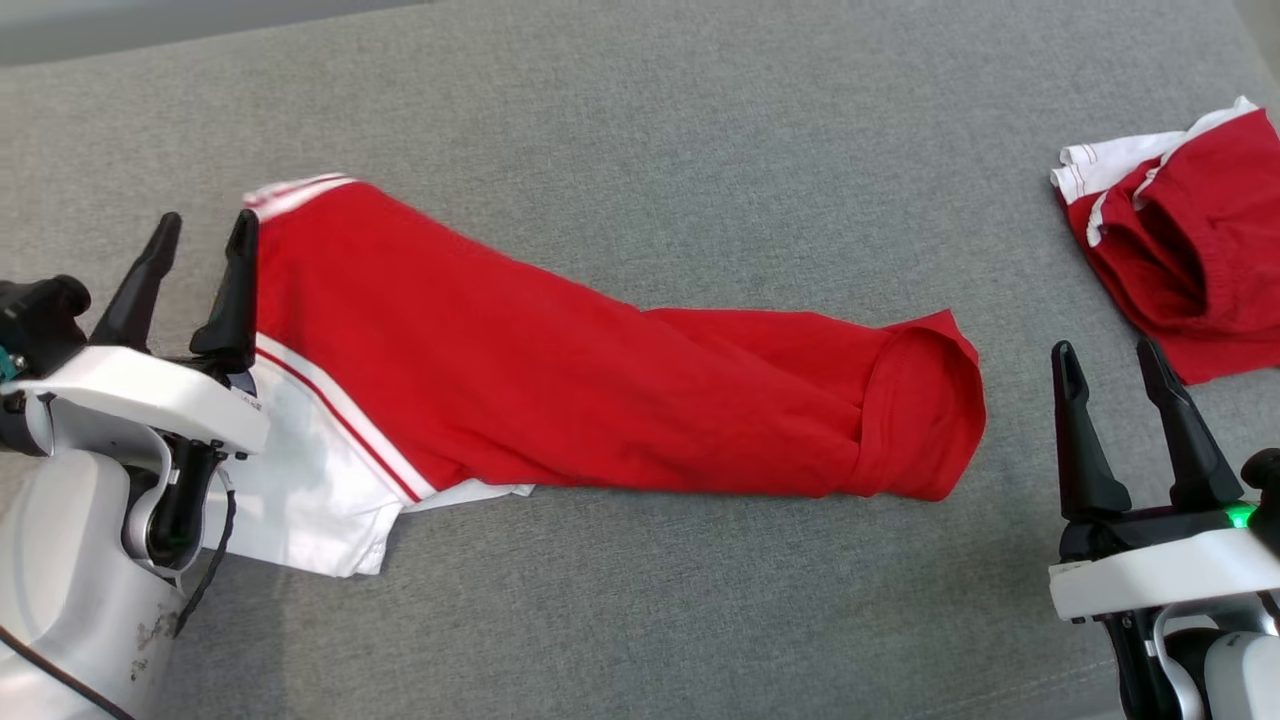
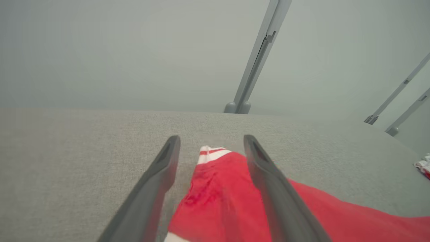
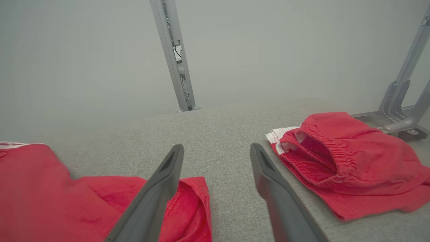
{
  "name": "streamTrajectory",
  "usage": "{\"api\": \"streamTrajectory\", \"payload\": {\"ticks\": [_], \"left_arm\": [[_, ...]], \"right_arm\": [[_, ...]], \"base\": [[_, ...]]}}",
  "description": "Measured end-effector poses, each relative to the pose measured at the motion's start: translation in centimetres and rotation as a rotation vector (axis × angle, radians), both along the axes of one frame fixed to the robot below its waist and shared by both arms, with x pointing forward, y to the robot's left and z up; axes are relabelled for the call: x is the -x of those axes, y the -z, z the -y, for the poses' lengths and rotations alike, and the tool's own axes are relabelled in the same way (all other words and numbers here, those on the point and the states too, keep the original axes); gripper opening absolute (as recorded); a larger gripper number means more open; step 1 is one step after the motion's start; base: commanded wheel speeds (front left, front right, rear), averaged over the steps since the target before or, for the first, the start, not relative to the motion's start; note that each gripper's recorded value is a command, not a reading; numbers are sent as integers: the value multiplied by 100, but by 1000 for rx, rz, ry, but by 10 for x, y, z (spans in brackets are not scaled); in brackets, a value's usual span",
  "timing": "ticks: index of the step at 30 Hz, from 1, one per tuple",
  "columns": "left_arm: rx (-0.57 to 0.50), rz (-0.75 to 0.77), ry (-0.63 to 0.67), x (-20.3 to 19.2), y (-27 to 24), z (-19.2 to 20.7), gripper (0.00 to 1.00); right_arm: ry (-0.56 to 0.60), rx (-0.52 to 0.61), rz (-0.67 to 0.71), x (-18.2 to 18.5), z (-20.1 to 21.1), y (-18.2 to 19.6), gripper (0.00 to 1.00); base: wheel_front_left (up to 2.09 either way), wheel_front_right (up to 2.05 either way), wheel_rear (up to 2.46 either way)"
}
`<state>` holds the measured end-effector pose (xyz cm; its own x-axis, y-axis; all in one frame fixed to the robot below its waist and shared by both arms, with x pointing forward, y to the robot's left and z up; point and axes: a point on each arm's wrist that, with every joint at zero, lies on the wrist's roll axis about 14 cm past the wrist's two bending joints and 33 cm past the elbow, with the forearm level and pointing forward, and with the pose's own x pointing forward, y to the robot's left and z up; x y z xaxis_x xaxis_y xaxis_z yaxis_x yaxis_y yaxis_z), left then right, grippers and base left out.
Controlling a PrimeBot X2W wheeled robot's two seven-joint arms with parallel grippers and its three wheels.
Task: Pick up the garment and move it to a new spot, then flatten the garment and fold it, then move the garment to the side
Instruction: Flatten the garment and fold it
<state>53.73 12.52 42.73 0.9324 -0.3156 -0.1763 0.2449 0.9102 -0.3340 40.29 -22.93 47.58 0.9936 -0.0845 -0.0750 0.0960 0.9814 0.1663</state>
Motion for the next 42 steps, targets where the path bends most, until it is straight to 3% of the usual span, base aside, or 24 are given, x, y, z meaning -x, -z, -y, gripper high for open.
{"api": "streamTrajectory", "payload": {"ticks": [12,20,27,35,42], "left_arm": [[-90,266,-164,37,-68,-44,100],[-156,418,-274,100,-120,-71,100],[-171,414,-314,136,-125,-78,100],[-168,404,-309,143,-125,-75,100],[-164,382,-290,138,-117,-71,100]], "right_arm": [[-85,24,57,-10,-27,-21,100],[-159,42,77,-8,-49,-34,100],[-189,44,74,0,-58,-37,100],[-214,44,65,-1,-64,-38,100],[-193,30,-140,20,-53,20,100]], "base": [[0,0,0],[0,0,0],[0,0,0],[0,0,0],[0,0,0]]}}
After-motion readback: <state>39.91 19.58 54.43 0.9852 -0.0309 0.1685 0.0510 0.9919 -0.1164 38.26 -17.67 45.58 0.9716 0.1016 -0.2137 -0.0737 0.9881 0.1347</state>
